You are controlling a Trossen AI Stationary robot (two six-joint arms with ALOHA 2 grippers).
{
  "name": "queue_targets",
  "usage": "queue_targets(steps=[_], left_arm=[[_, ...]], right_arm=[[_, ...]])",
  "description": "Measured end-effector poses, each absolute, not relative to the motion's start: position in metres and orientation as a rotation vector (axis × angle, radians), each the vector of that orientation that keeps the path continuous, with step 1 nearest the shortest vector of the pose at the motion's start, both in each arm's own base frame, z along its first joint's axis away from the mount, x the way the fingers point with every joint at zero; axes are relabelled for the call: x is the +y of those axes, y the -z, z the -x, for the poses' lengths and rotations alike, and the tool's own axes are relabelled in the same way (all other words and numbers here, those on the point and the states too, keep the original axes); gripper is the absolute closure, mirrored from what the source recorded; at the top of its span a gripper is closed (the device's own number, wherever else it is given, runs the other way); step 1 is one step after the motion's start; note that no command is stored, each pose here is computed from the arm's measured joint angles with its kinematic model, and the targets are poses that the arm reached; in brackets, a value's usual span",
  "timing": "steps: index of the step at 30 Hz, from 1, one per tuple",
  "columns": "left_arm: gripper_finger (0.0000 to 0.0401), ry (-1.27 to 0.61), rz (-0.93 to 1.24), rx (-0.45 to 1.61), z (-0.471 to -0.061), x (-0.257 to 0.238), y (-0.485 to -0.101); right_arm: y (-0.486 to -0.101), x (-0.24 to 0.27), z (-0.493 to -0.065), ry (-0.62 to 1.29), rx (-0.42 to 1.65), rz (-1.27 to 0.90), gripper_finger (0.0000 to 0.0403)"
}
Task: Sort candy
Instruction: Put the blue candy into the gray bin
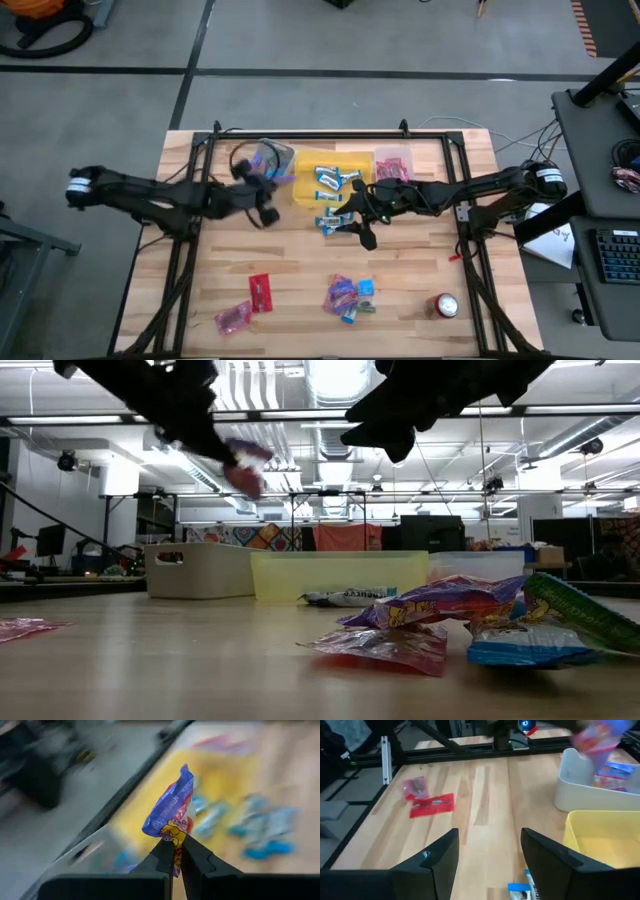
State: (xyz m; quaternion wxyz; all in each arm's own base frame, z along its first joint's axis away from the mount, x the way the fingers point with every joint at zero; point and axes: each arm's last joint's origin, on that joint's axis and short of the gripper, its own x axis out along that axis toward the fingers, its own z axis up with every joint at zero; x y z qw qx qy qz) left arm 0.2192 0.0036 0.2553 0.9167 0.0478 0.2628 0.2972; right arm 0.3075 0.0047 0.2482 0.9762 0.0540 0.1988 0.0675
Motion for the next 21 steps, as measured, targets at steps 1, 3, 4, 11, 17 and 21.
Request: queue_targets(steps=[1, 3, 4, 11, 17, 21], left_arm=[[0.0401, -0.659, -0.090, 0.572, -0.214, 0.012, -0.256], [0.0401, -0.733, -0.050, 0.615, -0.208, 0.029, -0.257], [0.0401, -0.758, -0.026, 0.640, -0.206, 0.039, -0.256], [0.0401, -0.737, 0.240, 0.840, -0.193, 0.112, -0.227], [0.0395, -0.756, 0.322, 0.922, -0.194, 0.146, -0.211], [0.0383, -0.733, 0.294, 0.955, -0.203, 0.152, -0.208]], right_arm=[[-0.248, 0.005, -0.308, -0.136, 0.402, -0.109, 0.0197], [-0.248, 0.005, -0.308, -0.134, 0.403, -0.117, 0.0197], [-0.247, 0.005, -0.308, -0.133, 0.405, -0.124, 0.0197], [-0.246, 0.005, -0.309, -0.122, 0.416, -0.168, 0.0197], [-0.244, 0.005, -0.308, -0.112, 0.438, -0.201, 0.0197], [-0.243, 0.005, -0.307, -0.101, 0.449, -0.203, 0.0197]])
